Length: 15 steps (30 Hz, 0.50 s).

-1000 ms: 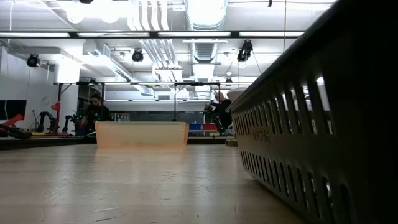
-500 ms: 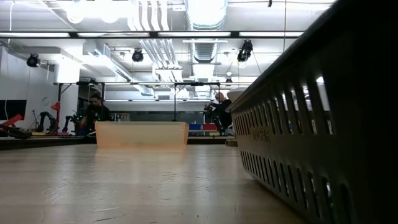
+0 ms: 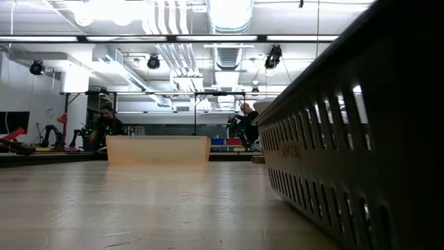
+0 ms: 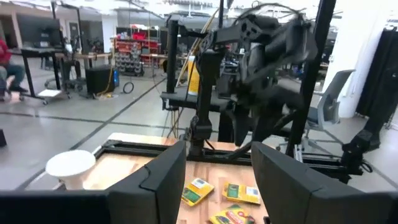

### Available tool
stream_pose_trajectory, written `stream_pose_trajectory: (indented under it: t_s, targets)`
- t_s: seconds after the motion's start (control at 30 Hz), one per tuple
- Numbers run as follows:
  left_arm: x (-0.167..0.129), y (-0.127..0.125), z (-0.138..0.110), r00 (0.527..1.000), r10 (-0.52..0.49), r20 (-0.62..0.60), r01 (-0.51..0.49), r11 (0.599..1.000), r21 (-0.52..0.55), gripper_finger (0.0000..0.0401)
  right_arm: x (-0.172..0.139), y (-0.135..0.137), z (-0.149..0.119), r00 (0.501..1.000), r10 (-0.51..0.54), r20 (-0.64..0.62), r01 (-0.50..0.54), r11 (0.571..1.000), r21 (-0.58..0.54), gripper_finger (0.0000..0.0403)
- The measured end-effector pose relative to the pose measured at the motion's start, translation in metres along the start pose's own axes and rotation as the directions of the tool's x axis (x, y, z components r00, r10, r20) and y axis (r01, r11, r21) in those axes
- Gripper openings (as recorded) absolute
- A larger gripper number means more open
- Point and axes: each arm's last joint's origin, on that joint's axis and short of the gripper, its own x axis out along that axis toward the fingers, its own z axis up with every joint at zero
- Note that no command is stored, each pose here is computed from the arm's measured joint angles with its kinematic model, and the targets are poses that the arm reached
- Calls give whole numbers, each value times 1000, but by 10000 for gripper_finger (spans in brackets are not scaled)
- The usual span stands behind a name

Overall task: Pick & Place School Supplies
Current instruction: Put the crayon box into the right black bin

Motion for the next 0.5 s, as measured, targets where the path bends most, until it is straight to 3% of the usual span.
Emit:
stream_pose_trajectory:
  t_s: [0.13, 0.3, 0.5]
  targets:
    - [-1, 3, 11, 999, 36, 32, -38, 996, 75, 188, 4, -12, 7, 990, -141, 15, 139, 985, 100, 241]
    - [-5, 9, 28, 994, 75, 85, -85, 988, 126, 188, 5, -26, 17, 955, -292, -45, 295, 934, 200, 233]
    - [-13, 11, 54, 990, 33, 136, -58, 980, 191, 188, 8, -33, 34, 928, -368, -58, 371, 898, 237, 231]
